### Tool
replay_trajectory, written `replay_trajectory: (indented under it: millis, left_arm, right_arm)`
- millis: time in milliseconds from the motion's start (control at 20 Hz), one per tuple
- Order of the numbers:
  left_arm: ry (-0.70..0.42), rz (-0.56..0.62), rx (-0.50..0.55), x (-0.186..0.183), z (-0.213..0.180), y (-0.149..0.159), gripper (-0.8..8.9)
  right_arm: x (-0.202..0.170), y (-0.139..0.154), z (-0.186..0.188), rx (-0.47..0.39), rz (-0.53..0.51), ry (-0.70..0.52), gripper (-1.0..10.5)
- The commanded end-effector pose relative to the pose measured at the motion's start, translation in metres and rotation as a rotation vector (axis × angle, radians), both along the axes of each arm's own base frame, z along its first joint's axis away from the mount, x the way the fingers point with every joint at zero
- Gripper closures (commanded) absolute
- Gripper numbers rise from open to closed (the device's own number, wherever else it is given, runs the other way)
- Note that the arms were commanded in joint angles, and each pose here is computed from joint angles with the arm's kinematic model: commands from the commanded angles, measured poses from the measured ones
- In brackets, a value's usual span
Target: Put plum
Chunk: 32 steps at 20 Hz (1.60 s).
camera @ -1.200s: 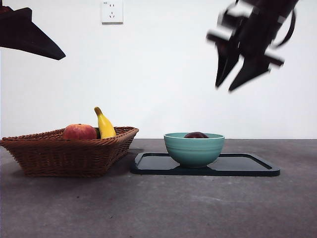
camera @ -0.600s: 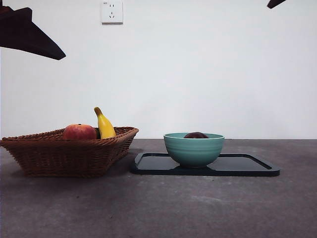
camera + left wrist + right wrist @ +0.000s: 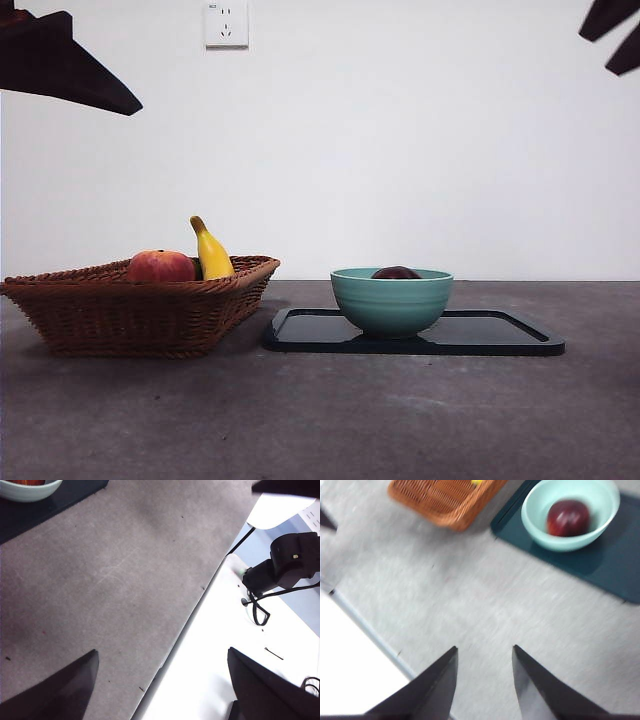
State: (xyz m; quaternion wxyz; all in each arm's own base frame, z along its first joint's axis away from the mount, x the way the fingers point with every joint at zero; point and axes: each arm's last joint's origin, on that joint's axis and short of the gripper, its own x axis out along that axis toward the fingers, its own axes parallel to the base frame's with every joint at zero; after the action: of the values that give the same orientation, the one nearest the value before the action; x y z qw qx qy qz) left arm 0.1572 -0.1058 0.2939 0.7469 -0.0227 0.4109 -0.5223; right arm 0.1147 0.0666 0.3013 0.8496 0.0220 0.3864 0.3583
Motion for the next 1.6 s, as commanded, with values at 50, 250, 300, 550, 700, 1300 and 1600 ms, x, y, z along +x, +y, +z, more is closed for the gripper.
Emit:
replay_trajectory:
  millis: [50,250,300,550,700,1300,1600]
  left_arm:
    - [-0.014,-0.011,-0.008,0.001,0.002,-0.002,4.09]
    - [-0.013,-0.01,-0.008,0.001,0.002,-0.002,4.09]
    - [-0.013,-0.011,-0.008,0.001,0.002,-0.002,4.09]
    - [-0.011,-0.002,-0.016,0.002,0.003,-0.002,4.09]
    - [-0.005,0.046,-0.074,0.005,0.01,-0.007,4.08]
    - [-0.184,0.251,0.009,0.089,0.072,-0.077,4.08]
    - [-0.177,0.262,0.065,0.157,0.055,-0.131,4.08]
  right_arm:
    - [-0.002,0.0,-0.004,0.01,0.013,-0.004,7.7]
    - [-0.001,0.001,-0.004,0.015,0.014,-0.013,7.7]
    - [-0.001,0.001,-0.004,0.016,0.014,-0.016,7.7]
    - [-0.001,0.001,-0.004,0.018,0.011,-0.014,7.7]
    - [-0.001,0.001,-0.004,0.025,0.005,-0.011,7.7]
    - [-0.001,0.002,-0.002,0.055,0.017,-0.01,7.7]
    - [-0.004,0.0,-0.001,0.067,0.006,0.0,7.7]
